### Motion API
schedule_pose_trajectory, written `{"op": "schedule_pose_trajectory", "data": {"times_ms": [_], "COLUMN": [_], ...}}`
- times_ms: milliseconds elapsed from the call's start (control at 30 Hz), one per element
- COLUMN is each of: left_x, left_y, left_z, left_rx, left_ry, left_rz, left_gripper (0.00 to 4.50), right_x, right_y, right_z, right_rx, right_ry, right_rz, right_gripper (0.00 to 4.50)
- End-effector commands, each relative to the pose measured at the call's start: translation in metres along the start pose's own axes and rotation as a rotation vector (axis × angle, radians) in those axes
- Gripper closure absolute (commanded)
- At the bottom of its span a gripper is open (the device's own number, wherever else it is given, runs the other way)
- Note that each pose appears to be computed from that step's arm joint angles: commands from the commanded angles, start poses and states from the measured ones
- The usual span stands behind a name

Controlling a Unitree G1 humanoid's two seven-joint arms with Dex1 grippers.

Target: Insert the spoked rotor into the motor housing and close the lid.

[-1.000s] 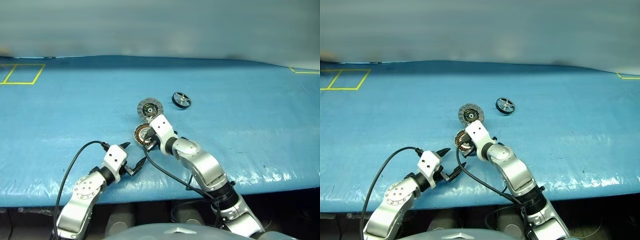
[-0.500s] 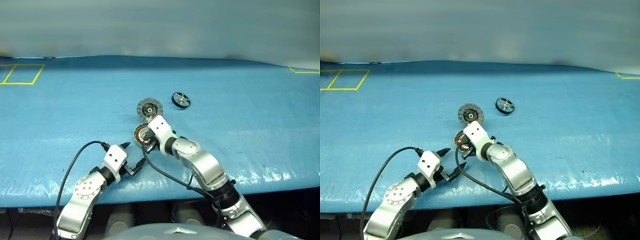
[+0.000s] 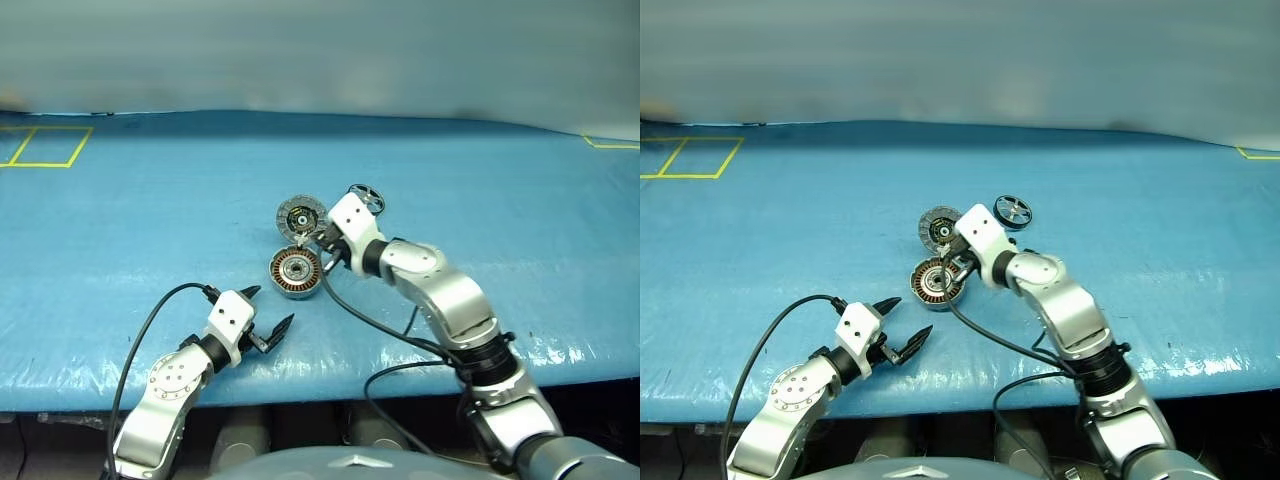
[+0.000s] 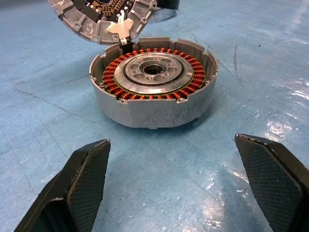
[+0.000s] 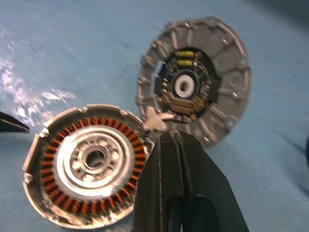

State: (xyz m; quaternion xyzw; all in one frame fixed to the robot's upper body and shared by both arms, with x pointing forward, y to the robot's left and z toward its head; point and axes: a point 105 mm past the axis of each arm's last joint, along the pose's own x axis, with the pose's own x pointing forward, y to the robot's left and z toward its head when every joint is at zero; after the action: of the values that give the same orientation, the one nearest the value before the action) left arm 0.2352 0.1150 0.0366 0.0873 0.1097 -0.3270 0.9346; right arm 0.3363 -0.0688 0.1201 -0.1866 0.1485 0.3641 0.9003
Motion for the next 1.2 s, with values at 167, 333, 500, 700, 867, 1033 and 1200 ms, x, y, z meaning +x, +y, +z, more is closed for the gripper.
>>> {"op": "schedule_pose_trajectory", "data": {"times_ms": [167, 333, 500, 700, 867, 1033, 1200], "left_x": [0.0, 0.0, 0.0, -0.001, -0.001, -0.001, 0.0], "left_y": [0.001, 0.002, 0.003, 0.003, 0.003, 0.002, 0.003], "left_z": [0.01, 0.011, 0.011, 0.011, 0.011, 0.012, 0.012], "left_rx": [0.015, 0.017, 0.02, 0.02, 0.023, 0.024, 0.026], "left_ry": [-0.04, -0.041, -0.039, -0.039, -0.04, -0.042, -0.04], "left_rz": [0.001, 0.006, 0.015, 0.019, 0.02, 0.016, 0.014], "left_gripper": [0.0, 0.0, 0.0, 0.0, 0.0, 0.0, 0.0], "right_x": [-0.001, 0.014, 0.034, 0.045, 0.048, 0.049, 0.053], "right_y": [-0.08, -0.104, -0.11, -0.112, -0.115, -0.117, -0.111], "right_z": [0.004, 0.007, 0.0, -0.003, -0.006, -0.013, -0.02], "right_rx": [0.02, 0.169, 0.305, 0.366, 0.369, 0.377, 0.355], "right_ry": [0.026, 0.0, 0.001, -0.002, 0.001, 0.017, 0.048], "right_rz": [-0.273, -0.409, -0.458, -0.496, -0.512, -0.524, -0.489], "right_gripper": [3.29, 1.99, 1.99, 1.99, 1.99, 1.99, 1.99]}}
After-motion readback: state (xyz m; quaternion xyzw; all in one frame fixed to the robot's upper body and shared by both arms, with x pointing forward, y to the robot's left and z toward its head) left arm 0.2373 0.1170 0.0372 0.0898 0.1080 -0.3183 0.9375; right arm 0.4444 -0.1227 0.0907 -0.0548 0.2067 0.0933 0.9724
